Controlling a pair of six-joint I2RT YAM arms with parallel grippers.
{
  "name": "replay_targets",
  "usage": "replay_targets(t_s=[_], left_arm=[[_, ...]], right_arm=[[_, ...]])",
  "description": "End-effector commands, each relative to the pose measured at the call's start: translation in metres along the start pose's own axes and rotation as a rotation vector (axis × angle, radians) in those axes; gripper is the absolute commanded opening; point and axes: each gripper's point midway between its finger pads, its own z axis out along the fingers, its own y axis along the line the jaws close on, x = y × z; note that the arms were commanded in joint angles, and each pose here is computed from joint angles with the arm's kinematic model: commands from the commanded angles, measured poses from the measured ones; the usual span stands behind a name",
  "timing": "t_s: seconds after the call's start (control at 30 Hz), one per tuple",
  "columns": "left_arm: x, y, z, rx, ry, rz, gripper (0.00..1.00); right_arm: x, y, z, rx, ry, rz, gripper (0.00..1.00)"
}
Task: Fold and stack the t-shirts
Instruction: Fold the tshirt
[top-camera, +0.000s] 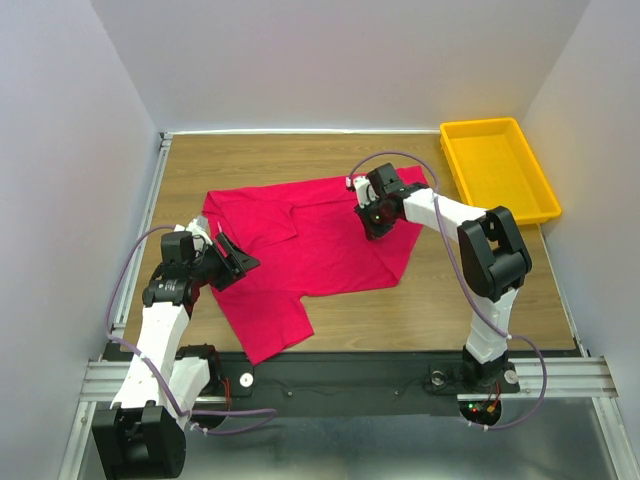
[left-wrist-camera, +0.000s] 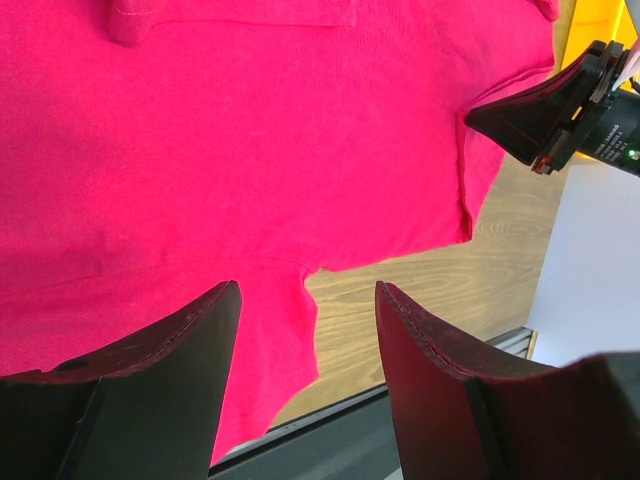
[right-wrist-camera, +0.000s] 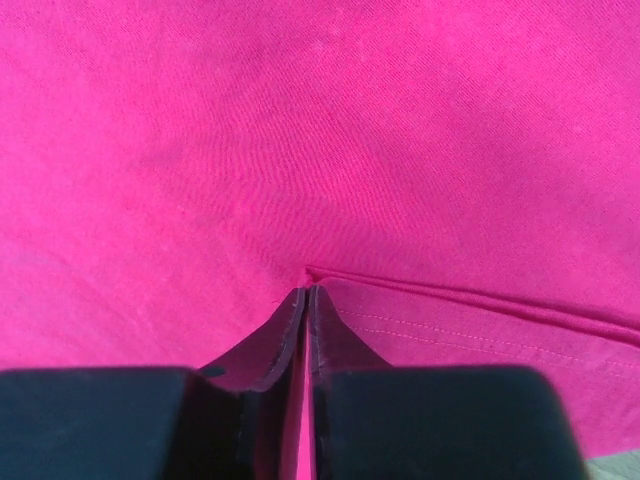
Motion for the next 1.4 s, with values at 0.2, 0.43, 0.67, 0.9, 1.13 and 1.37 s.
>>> replay_targets(t_s=[0.2,0.43,0.67,0.9,1.13,1.37], left_arm=[[0.004,0.004,-0.001,-0.012,-0.007,-0.007,0.67],[0.005,0.005,-0.001,-0.019,-0.006,-0.020,0.67],[0.004,-0.001,-0.005,0.000,0.002,0.010,0.67],[-0.015,-0.034,-0.020,0.057,-0.018,0.180,0.67],[-0.028,-0.084,-0.031,0.138,-0.008,0.375,0.65],[-0.015,-0.152,-0.056,0.283,-0.011,0.688,0.64]], right_arm=[[-0.016,0.010,-0.012,-0.007,-0.065,0.004,0.34],[0.003,0.016,0.007,0.025,0.005,-0.013,0.38],[-0.006,0.010,-0.005,0.069,-0.025,-0.016,0.18],[-0.025,0.013,-0.032,0.076,-0.104,-0.023,0.13],[-0.024,0.013,-0.039,0.050,-0.118,-0.024,0.00],[-0.024,0.003,-0.070,-0.073,-0.201,-0.023,0.00]])
